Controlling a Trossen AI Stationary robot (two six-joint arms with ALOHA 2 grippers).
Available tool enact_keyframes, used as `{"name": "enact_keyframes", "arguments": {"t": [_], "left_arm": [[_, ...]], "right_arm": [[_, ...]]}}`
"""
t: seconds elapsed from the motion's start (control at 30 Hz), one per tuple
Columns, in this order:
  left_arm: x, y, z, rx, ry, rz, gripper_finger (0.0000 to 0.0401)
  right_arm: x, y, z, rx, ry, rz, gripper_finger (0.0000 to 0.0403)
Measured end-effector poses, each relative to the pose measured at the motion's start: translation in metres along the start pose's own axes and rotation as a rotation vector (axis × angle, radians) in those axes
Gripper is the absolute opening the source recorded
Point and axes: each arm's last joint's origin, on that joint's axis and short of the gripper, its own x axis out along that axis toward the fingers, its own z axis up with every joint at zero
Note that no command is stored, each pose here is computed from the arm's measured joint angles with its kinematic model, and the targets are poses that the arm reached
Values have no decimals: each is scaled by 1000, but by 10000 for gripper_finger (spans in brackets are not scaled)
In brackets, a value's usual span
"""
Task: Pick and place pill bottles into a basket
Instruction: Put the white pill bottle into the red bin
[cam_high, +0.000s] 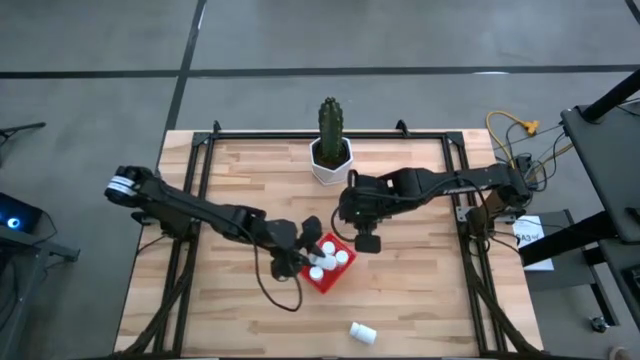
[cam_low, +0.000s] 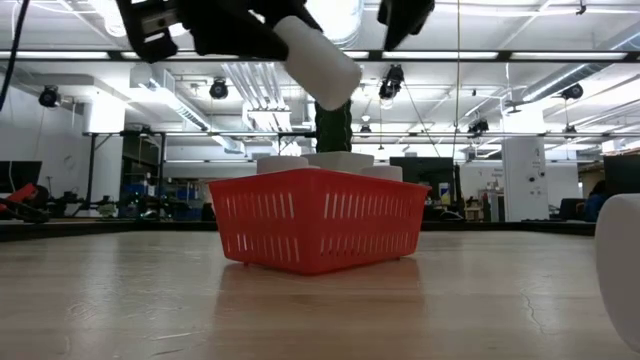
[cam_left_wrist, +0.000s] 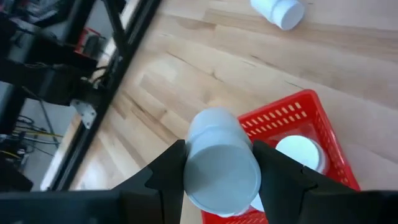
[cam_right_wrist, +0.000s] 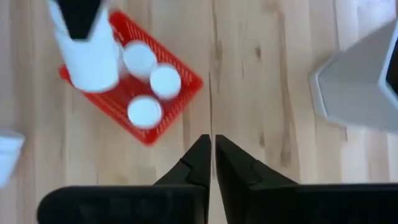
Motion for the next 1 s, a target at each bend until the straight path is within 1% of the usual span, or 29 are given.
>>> {"name": "enact_keyframes", "arguments": {"t": [0.07,0.17,0.27,0.4,0.47,0.6,0.83,0.93,1.0], "left_arm": [[6,5,5,0,11,-16,144],[14,9,9,-1,43,-85,144],[19,15,14,-1,73,-130,144],[25,23,16,-7,108,-171,144],[29,28,16,-14,111,-170,144],[40,32,10,-36,102,-218,144],[59,37,-3,-68,153,-270,144],[65,35,-8,-79,179,-310,144],[67,35,-9,-80,181,-315,144]], "right_arm": [[0,-5,-4,31,49,-28,12],[0,-12,-10,71,105,-118,9],[-1,-18,-15,81,155,-165,9],[-3,-24,-17,93,165,-177,8],[-4,-28,-17,102,165,-181,8],[-8,-33,-19,115,164,-187,8],[-21,-39,-23,115,137,-188,8],[-28,-39,-25,118,118,-184,8],[-32,-39,-26,120,105,-183,8]]}}
